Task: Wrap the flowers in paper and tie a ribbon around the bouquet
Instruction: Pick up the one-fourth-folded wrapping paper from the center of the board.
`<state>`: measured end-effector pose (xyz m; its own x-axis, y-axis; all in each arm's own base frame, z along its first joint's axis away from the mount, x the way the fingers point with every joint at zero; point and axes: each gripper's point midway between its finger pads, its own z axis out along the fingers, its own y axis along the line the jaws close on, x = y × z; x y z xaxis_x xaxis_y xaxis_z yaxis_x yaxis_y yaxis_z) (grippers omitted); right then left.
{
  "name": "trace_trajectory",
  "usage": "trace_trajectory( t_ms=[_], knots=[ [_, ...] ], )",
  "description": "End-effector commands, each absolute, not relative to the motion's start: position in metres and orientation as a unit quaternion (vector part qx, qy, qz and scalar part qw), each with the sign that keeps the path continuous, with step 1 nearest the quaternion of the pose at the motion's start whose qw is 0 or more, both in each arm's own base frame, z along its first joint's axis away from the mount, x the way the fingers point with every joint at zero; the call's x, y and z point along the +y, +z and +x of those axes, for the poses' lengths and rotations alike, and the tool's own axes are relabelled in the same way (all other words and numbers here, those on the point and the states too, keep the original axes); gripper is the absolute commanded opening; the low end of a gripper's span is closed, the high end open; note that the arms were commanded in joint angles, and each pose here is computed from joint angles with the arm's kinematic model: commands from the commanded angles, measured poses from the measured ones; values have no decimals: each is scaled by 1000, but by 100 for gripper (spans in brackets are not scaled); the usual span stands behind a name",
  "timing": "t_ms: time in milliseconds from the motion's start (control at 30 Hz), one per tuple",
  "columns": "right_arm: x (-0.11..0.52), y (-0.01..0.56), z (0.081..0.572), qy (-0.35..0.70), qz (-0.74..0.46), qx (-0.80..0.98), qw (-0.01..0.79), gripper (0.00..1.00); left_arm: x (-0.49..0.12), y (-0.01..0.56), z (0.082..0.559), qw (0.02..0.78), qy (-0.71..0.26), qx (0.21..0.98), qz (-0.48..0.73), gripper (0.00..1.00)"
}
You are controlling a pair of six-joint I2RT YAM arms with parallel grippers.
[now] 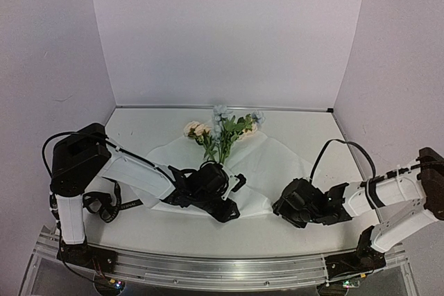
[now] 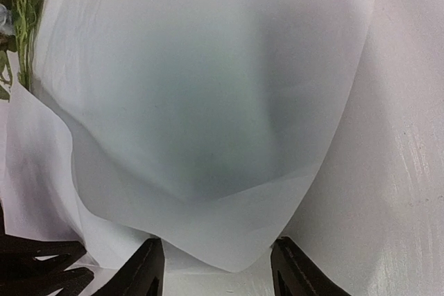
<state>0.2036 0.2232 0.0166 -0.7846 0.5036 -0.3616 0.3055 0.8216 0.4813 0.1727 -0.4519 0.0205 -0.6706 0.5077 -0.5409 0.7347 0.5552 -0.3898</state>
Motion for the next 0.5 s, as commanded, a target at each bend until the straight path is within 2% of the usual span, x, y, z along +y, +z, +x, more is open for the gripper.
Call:
trace_trajectory(
  t_ms=[0, 200, 333, 400, 467],
  knots=[
    [229, 24, 215, 226, 229, 905, 279, 45, -456, 18, 176, 186, -305, 860, 365, 27],
    [231, 28, 214, 234, 218, 902, 291, 18, -458, 20, 177, 186, -307, 859, 365, 27],
    [232, 34, 213, 234, 199, 902, 304, 4, -460, 22, 176, 186, -311, 858, 365, 27],
    [232, 37, 212, 234, 189, 901, 312, 0, -461, 24, 177, 186, -313, 857, 365, 27],
    [231, 39, 211, 232, 177, 901, 321, 0, -463, 27, 177, 188, -315, 856, 365, 27]
  ],
)
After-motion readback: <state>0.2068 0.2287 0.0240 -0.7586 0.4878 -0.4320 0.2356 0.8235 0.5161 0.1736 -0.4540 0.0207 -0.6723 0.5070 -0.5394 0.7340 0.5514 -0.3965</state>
